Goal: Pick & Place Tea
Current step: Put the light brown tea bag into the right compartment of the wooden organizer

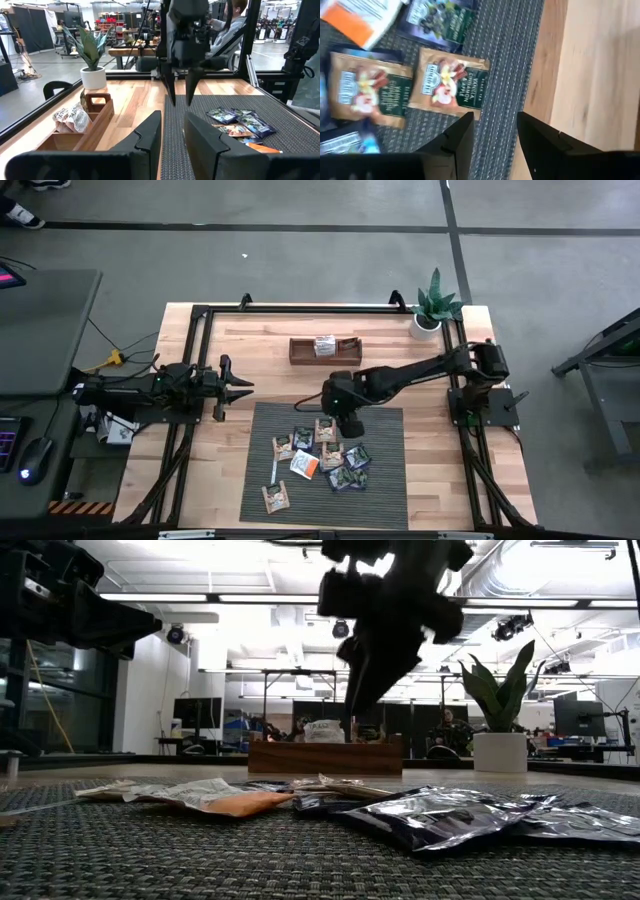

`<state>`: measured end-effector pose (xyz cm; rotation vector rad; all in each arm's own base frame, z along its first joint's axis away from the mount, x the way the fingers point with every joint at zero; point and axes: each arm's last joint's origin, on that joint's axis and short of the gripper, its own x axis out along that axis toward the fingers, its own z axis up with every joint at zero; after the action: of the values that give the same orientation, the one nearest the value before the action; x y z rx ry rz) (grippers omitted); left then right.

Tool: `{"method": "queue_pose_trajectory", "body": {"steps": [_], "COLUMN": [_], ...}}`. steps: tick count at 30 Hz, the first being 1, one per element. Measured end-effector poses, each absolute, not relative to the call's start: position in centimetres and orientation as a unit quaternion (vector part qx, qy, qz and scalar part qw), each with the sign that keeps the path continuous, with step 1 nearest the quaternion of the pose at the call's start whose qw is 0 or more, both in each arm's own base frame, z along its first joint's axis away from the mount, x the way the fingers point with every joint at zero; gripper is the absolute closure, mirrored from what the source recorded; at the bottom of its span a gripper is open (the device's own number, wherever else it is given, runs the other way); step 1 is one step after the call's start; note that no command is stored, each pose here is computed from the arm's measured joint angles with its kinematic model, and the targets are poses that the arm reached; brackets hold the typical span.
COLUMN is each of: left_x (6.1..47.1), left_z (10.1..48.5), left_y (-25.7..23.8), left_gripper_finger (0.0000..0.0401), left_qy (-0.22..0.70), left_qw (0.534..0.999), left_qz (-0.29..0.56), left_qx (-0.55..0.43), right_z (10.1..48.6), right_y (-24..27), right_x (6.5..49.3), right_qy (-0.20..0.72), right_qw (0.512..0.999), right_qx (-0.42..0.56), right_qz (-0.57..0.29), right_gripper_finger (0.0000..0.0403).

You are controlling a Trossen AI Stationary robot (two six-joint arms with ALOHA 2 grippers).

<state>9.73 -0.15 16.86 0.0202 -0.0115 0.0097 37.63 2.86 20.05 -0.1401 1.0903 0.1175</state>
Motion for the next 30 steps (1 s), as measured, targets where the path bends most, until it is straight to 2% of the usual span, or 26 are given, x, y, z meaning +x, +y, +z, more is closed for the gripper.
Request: {"method": "queue_pose_trajectory", "body": {"steps": [7, 14, 30], "left_x": [9.7, 9.7, 9.7], "left_z": [16.9, 16.9, 16.9], "left_y": [-0.2, -0.2, -0.2], "left_gripper_finger": [0.0319, 0.0319, 0.0319], "left_qy": [-0.006, -0.006, -0.006], "left_qw": [1.0, 1.0, 1.0], "left_qz": [0.004, 0.005, 0.004], "left_qx": [0.01, 0.01, 0.01], "right_z": [17.8, 17.2, 14.9], "right_y": [3.5, 4.3, 4.6], "right_x": [38.9, 40.7, 41.5], "right_qy": [0.533, 0.542, 0.567], "right_qw": [0.843, 0.836, 0.822], "right_qx": [-0.052, -0.058, -0.036], "right_qz": [0.051, 0.055, 0.039], "right_gripper_finger": [0.0256, 0.0255, 0.0199]}}
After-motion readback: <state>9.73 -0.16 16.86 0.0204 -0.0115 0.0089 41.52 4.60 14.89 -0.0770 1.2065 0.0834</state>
